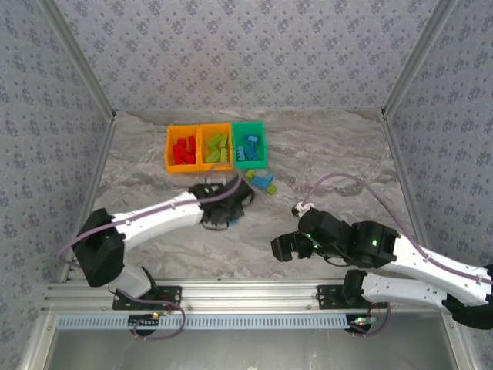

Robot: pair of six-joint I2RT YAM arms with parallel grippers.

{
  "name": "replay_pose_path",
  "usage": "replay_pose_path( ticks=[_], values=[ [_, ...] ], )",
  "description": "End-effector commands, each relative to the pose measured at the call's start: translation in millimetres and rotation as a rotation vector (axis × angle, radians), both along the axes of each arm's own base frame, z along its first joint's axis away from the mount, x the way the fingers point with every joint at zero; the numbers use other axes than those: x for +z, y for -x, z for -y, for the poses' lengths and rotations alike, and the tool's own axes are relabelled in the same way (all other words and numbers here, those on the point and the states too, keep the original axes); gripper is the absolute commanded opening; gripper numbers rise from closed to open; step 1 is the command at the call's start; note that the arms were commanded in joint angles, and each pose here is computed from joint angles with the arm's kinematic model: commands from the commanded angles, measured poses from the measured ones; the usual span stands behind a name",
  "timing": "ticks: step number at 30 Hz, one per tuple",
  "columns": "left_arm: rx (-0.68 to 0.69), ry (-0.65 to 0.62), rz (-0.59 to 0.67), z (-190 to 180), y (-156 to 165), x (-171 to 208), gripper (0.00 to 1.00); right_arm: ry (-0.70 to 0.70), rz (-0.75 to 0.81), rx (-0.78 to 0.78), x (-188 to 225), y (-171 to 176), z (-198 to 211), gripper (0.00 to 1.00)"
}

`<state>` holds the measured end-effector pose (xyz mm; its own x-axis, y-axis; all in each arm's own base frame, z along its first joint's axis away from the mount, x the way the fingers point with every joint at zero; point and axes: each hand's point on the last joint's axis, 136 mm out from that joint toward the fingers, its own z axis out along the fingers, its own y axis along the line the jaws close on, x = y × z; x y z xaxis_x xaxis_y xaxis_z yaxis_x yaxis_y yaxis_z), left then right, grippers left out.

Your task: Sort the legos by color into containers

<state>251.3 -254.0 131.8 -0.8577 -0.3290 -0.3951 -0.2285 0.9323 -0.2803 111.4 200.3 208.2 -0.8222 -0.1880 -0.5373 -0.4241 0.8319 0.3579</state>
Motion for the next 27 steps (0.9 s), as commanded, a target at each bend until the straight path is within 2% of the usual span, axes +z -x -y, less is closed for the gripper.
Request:
replay_pose_path(
  ticks=[1, 3, 7, 9, 12, 16, 21, 23, 27],
  values=[
    [-0.004, -0.095, 0.216, -30, -65, 66, 0.17, -0.022, 0.084, -0.031, 26, -11, 4, 1.0],
    [0.007, -0.143, 0.266, -39, -99, 78, 0.17, -0.023, 0.098, -0.045, 30, -13, 7, 1.0],
    [0.014, -0.188, 0.272, -46, -159, 78, 0.17, -0.029, 0.101, -0.063, 30, -14, 10, 1.0],
    [-0.005, -0.177, 0.287, -39, -188, 75, 0.17, -0.029, 0.1, -0.066, 29, -13, 11, 1.0],
    [-0.109, -0.129, 0.3, -8, -218, 69, 0.18, -0.018, 0.107, -0.072, 27, -14, 14, 1.0],
    [-0.18, -0.047, 0.325, 32, -253, 69, 0.19, 0.003, 0.117, -0.07, 25, -16, 17, 1.0],
    [-0.174, -0.067, 0.293, 52, -285, 48, 0.21, 0.011, 0.127, -0.079, 27, -17, 20, 1.0],
    [-0.18, -0.073, 0.294, 58, -293, 42, 0.26, -0.003, 0.129, -0.083, 29, -18, 19, 1.0],
    [-0.193, -0.079, 0.309, 64, -300, 43, 0.44, -0.013, 0.137, -0.096, 34, -20, 20, 1.0]
  ],
)
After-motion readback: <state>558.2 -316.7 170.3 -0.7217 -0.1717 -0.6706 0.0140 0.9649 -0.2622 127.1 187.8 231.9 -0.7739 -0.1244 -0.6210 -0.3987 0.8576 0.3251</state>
